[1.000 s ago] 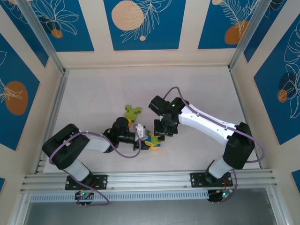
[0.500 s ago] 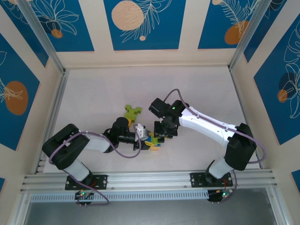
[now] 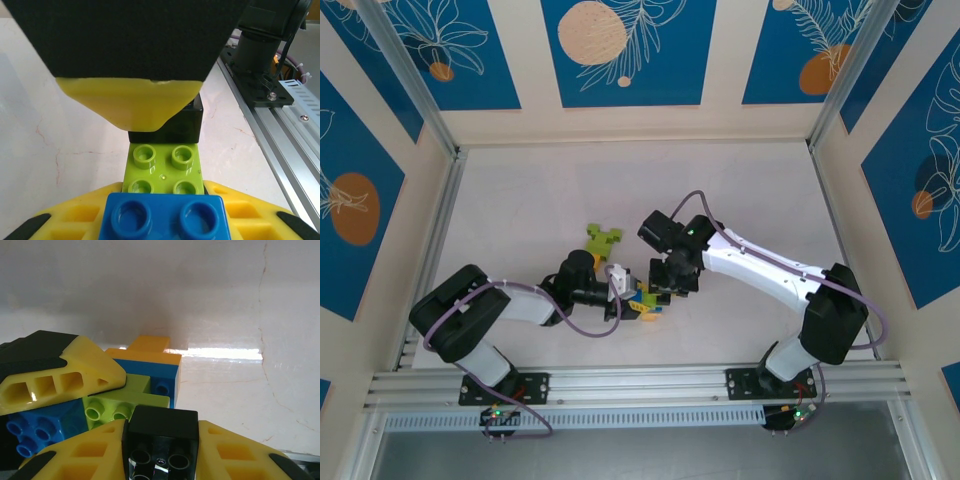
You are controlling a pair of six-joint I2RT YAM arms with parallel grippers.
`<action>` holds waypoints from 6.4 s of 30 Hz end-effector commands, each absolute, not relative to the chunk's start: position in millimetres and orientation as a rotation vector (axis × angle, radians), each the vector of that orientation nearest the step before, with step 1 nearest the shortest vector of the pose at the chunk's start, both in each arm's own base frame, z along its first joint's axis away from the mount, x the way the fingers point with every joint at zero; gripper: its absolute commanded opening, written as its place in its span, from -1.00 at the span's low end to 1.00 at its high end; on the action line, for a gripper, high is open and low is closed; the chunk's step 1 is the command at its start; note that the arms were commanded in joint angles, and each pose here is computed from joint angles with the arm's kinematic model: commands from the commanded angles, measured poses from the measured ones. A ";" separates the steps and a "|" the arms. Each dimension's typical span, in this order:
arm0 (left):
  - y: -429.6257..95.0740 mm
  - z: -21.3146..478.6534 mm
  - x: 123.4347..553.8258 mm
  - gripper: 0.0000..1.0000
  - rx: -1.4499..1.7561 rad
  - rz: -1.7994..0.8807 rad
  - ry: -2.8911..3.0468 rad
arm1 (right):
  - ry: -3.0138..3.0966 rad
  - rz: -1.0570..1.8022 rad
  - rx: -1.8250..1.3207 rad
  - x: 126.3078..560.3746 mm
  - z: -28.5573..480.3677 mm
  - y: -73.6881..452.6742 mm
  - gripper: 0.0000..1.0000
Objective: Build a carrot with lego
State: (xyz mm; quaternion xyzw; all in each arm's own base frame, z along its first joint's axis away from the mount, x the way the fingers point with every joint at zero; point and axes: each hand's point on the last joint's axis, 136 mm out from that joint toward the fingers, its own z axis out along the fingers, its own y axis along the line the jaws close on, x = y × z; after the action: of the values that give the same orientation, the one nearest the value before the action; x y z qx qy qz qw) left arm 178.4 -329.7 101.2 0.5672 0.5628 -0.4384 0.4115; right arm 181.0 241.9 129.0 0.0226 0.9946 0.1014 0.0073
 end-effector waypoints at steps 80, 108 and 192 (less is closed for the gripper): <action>-336.6 99.4 165.0 -0.30 1.398 -1.312 1.493 | 2.788 0.127 0.194 131.6 189.5 112.6 0.19; -376.7 97.8 319.9 -0.27 0.974 -1.328 2.401 | 2.589 0.380 0.013 144.2 241.9 108.0 0.19; -37.7 159.5 388.7 0.99 0.124 -0.047 1.815 | 1.909 0.054 0.055 393.2 96.0 15.9 0.99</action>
State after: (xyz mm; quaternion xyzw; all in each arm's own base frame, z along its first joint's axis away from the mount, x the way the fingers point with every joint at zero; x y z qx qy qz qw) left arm 389.8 -38.3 142.7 0.0409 0.8067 -0.0205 0.5892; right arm 385.0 19.3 75.8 0.0213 0.8403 0.0296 0.5408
